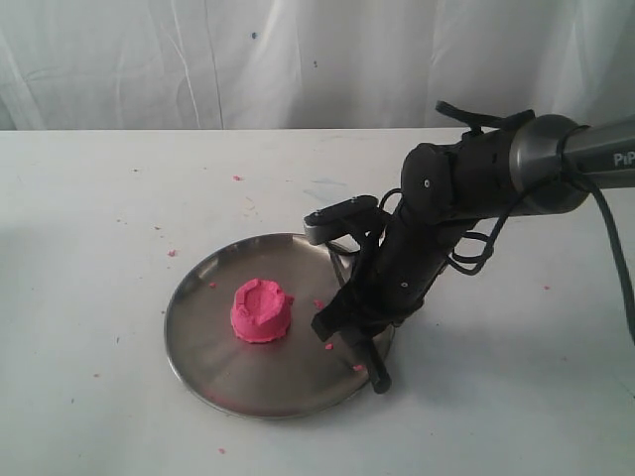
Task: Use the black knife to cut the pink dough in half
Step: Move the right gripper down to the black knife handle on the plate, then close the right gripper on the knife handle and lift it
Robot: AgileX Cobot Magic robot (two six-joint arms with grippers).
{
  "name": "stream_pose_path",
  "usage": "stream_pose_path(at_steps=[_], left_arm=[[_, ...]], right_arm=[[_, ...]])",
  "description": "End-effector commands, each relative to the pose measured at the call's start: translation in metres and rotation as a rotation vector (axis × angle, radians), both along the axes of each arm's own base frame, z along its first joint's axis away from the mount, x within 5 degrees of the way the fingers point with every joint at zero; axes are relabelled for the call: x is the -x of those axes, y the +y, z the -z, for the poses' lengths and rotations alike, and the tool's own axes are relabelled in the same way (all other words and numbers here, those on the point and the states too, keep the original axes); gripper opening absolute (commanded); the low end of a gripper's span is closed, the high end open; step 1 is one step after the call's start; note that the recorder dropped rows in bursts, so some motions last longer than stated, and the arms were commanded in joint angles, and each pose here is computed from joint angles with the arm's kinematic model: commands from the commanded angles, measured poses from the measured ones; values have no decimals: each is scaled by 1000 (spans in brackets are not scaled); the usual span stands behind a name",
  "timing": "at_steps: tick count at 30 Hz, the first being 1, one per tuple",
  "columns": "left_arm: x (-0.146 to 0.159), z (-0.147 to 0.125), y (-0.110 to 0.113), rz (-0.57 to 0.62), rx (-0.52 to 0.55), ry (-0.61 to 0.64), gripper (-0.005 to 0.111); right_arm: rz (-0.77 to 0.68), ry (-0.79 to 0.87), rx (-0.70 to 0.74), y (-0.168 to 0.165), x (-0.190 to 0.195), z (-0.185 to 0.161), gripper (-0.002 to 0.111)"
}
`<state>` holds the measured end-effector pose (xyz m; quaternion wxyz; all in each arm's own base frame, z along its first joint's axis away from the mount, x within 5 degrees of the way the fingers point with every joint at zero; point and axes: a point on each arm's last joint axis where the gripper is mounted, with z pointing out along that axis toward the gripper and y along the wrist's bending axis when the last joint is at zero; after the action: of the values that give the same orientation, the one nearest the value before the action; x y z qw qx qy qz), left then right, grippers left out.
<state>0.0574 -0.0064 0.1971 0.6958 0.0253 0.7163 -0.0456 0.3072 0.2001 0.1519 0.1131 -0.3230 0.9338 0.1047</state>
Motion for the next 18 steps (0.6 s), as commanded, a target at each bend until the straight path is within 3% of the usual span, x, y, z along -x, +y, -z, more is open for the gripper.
stream_pose_path(at_steps=[1,10,14,18], left_arm=[[0,1,0,0,7,-4,0],[0,1,0,0,7,-4,0],[0,1,0,0,7,-4,0],[0,1,0,0,7,-4,0]], right_arm=[[6,1,-5,1,0,-1,36],[8,41,-3,1,3,0,35],[17,43,-13,2,3,0,20],[78,18,-37,3,0,-1,15]])
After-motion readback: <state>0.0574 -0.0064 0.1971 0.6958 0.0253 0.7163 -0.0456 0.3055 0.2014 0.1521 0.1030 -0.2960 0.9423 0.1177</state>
